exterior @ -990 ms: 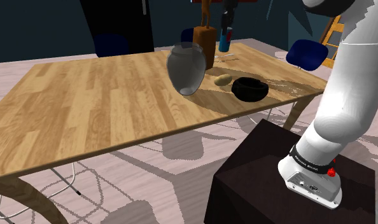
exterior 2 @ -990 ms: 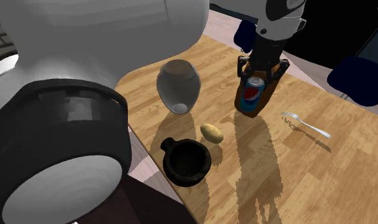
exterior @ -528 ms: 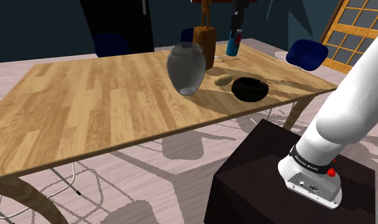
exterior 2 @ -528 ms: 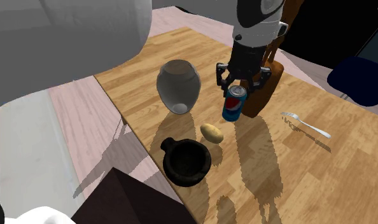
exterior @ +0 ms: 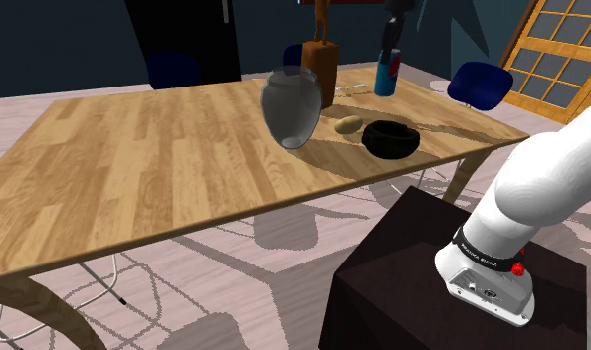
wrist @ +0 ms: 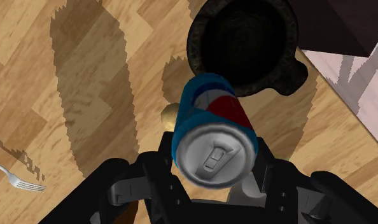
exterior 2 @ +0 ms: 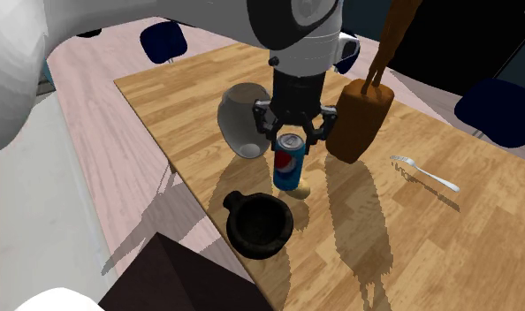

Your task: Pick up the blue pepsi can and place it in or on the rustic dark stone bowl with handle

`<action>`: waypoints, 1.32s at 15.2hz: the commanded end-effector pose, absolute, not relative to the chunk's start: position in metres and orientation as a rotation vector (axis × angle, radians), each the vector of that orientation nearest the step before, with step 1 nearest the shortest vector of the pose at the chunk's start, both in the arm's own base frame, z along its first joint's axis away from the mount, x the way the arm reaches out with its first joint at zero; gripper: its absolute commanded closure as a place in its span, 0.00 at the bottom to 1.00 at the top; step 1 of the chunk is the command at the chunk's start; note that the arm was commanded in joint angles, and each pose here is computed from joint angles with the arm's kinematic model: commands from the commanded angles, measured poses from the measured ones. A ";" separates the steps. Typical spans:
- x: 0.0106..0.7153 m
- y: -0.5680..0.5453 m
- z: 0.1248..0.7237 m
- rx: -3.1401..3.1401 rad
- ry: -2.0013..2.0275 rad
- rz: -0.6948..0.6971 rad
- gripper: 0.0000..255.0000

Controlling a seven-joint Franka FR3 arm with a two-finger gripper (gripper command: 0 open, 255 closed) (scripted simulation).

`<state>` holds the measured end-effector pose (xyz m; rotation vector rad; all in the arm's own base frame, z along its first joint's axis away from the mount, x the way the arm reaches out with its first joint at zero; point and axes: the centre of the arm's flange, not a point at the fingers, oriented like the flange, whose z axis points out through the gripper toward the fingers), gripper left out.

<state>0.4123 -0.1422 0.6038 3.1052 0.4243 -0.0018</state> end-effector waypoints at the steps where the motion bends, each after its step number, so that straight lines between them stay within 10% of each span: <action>1: 0.388 -0.129 0.603 3.105 0.424 -0.002 1.00; 20: 0.341 -0.102 0.529 3.105 0.424 -0.002 1.00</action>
